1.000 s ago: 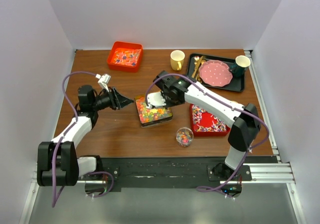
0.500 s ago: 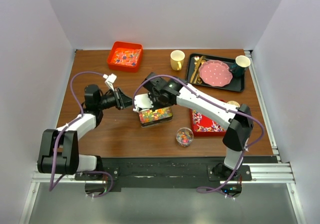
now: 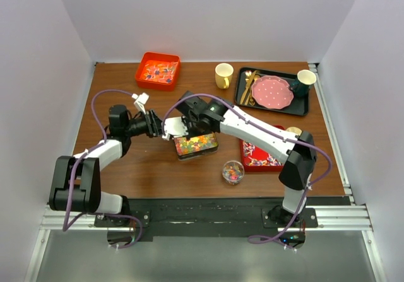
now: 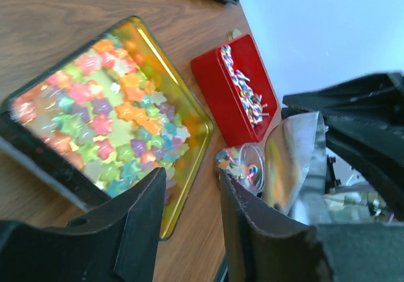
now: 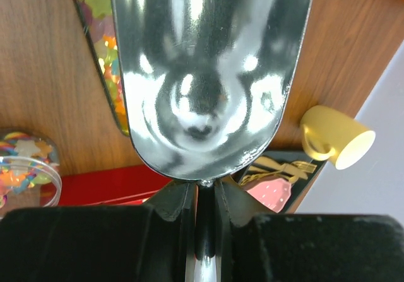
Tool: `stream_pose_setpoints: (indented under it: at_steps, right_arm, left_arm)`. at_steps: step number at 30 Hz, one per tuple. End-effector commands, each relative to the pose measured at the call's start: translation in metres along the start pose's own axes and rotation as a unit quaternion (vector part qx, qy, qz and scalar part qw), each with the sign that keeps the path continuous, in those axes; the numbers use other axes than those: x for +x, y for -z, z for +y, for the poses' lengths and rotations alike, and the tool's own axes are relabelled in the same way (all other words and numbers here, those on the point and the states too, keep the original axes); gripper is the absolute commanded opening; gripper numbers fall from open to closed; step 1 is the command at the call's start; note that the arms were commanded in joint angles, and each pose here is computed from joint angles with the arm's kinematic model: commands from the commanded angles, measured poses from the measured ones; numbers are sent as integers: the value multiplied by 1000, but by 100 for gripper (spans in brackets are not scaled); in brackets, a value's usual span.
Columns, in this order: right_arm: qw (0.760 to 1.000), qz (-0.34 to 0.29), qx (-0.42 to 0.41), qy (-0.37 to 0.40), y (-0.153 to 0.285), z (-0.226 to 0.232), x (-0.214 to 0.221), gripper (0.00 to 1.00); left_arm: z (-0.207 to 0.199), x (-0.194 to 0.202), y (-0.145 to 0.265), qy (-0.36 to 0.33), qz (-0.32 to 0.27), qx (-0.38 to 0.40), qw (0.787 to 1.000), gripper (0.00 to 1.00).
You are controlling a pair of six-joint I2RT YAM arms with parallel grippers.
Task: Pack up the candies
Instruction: Scoop the fake candies from the storage box.
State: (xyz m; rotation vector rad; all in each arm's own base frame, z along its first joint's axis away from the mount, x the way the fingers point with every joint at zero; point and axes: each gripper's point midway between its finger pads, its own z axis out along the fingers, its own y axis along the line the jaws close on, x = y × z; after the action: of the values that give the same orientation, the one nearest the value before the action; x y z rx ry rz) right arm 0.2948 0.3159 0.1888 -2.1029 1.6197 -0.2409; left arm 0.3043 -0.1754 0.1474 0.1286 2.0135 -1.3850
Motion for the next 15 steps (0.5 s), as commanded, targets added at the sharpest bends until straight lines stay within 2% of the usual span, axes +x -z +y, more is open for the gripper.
stream_pose_setpoints:
  at_steps: [1, 2, 3, 5, 6, 11, 15]
  right_arm:
    - [1000, 21, 1, 1, 7, 8, 23, 0]
    - [1000, 22, -2, -1, 5, 9, 25, 0]
    - [1000, 25, -3, -5, 4, 9, 28, 0]
    - [999, 32, -9, -5, -3, 10, 30, 0]
    - [999, 33, -10, -5, -6, 10, 30, 0]
    - [1000, 26, -10, -9, -18, -1, 18, 0]
    - [1000, 7, -7, -14, -21, -13, 2, 0]
  left_arm:
    - [-4, -23, 9, -13, -17, 9, 1000, 30]
    - [-1, -25, 16, 3, -23, 9, 1000, 18]
    - [-5, -28, 16, -9, -31, 20, 999, 2]
    - [-12, -24, 18, 11, -30, 34, 999, 0]
    - [-19, -27, 18, -3, -38, 48, 998, 0]
    - [-42, -7, 8, -13, -4, 86, 996, 0]
    - [-32, 4, 3, -4, 15, 60, 998, 0]
